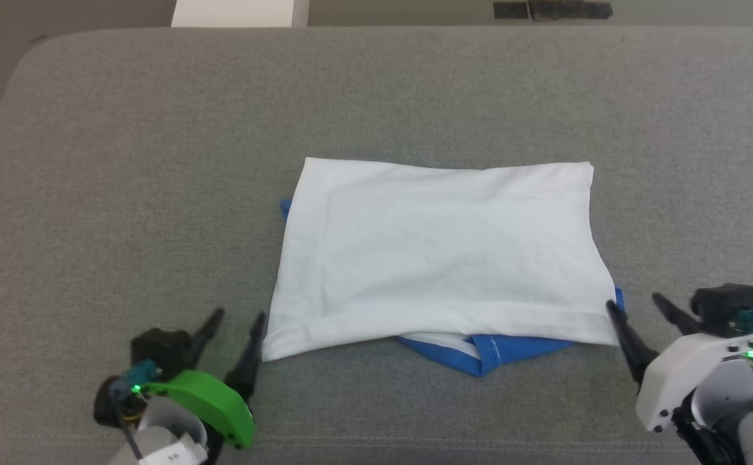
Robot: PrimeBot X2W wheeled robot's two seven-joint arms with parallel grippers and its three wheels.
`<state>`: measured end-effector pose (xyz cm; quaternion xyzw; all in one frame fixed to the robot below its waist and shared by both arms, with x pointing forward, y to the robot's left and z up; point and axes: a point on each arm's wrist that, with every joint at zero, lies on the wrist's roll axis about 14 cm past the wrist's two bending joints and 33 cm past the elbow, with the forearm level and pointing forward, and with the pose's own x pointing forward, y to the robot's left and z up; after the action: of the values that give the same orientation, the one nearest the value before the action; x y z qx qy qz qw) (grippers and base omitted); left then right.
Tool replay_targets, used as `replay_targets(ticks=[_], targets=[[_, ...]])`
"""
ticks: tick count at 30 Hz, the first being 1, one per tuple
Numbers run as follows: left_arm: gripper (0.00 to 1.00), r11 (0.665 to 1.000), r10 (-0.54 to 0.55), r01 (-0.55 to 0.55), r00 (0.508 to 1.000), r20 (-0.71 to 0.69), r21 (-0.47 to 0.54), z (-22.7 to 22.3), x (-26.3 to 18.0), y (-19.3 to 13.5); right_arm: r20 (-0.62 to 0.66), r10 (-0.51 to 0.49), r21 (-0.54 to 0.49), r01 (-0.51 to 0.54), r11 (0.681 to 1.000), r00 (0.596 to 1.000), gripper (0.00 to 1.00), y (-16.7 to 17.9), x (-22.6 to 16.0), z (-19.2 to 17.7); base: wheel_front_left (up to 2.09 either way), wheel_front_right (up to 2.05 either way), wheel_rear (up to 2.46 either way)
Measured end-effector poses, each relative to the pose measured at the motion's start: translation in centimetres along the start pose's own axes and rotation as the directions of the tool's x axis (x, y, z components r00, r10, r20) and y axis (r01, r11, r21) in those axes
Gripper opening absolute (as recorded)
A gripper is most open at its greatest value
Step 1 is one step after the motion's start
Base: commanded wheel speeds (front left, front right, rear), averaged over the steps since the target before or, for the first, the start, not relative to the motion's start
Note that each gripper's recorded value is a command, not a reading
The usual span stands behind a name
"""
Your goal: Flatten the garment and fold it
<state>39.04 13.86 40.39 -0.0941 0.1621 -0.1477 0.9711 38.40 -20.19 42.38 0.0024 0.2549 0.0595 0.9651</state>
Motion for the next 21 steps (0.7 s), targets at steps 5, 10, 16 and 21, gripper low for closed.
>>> replay_targets(ticks=[5,10,16,21], targets=[[1.0,0.993,0.114,-0.113,0.972,0.204,-0.016,5.8,-0.7,1.8,0.163,-0.048,0.115,0.029,0.993,0.986,1.0,-0.4,-1.5,3.7,0.0,0.0,0.0],[1.0,0.981,0.189,-0.189,0.893,0.407,-0.041,11.9,-2.3,2.8,0.219,-0.07,0.18,0.03,0.983,0.973,1.0,-0.5,-1.7,5.0,0.0,0.0,0.0],[1.0,0.961,0.262,-0.269,0.831,0.491,-0.059,14.1,-3.3,4.3,0.238,-0.091,0.277,0.022,0.961,0.967,1.0,-0.9,0.1,6.1,0.0,0.0,0.0],[1.0,0.961,0.255,-0.274,0.83,0.496,-0.035,14.1,-2.9,4.5,0.134,-0.089,0.386,0.031,0.922,0.987,1.0,-1.7,2.3,4.2,0.0,0.0,0.0]])
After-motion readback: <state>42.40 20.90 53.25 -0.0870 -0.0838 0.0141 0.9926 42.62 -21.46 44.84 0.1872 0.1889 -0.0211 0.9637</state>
